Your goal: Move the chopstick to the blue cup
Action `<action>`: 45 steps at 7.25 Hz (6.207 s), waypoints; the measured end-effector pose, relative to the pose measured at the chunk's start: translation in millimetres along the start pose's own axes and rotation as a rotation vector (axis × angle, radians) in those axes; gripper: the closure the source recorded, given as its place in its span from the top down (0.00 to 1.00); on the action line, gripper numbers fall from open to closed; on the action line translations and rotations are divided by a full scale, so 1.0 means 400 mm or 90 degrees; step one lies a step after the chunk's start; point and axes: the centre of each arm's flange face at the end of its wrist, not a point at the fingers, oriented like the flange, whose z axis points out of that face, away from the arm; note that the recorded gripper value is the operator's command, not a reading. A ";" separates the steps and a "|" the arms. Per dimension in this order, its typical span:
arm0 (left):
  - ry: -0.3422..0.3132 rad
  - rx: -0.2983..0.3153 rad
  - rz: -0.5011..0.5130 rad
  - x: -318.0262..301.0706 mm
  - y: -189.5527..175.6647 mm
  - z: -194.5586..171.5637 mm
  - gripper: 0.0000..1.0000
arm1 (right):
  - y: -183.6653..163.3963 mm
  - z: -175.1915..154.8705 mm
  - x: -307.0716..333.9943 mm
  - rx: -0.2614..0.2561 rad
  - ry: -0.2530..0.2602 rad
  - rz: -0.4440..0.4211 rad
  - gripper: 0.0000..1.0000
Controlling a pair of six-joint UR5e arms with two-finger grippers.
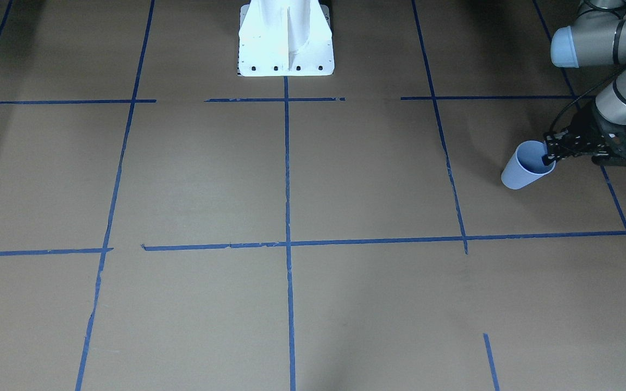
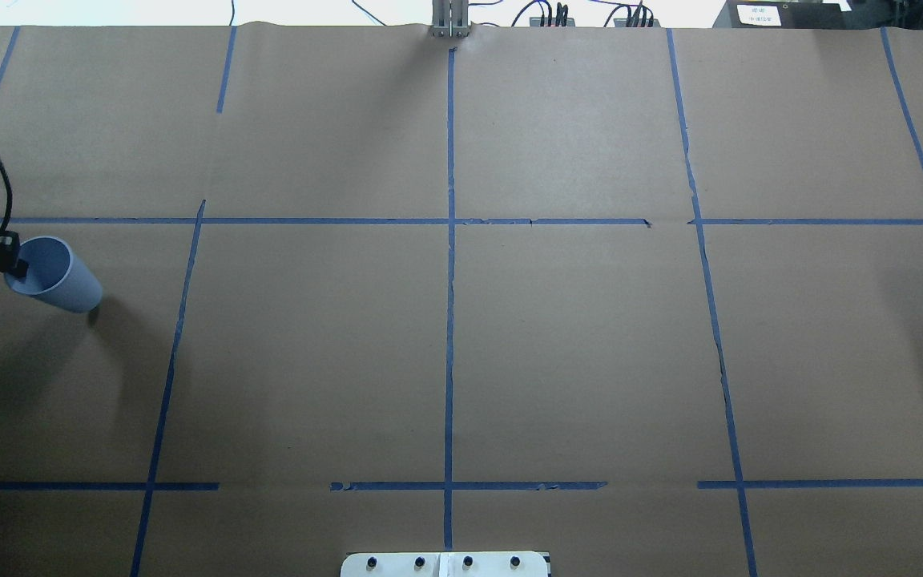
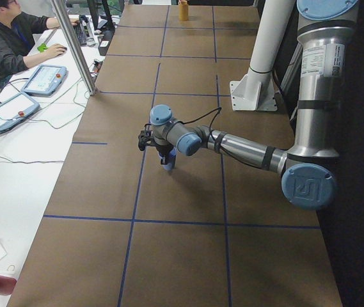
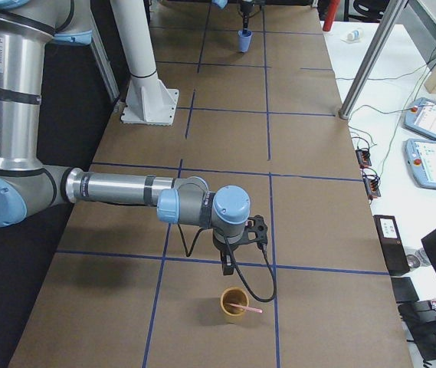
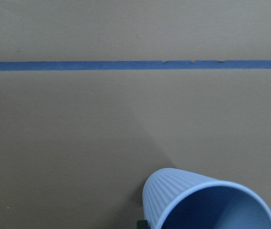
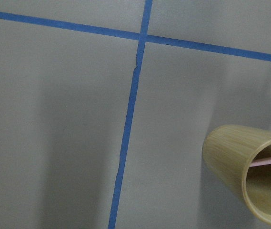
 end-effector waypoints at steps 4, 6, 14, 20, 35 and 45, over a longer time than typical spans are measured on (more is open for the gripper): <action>0.046 0.007 -0.036 0.689 -0.113 -0.053 0.00 | -0.001 0.010 -0.004 -0.006 -0.003 0.001 1.00; 0.052 0.014 -0.043 0.973 -0.099 0.001 0.00 | -0.001 0.012 -0.003 -0.007 -0.003 0.002 1.00; 0.016 0.002 -0.008 1.232 -0.011 0.170 0.53 | 0.000 0.016 0.000 -0.009 -0.004 0.005 1.00; 0.023 0.022 -0.001 1.081 -0.069 0.048 0.99 | -0.007 0.005 -0.008 -0.003 -0.001 -0.002 1.00; -0.069 0.014 0.093 -0.321 -0.093 -0.253 1.00 | -0.052 0.024 0.327 0.190 0.078 0.185 0.69; -0.071 0.019 0.093 -0.311 -0.093 -0.263 1.00 | -0.063 -0.116 0.269 0.261 0.076 0.158 0.00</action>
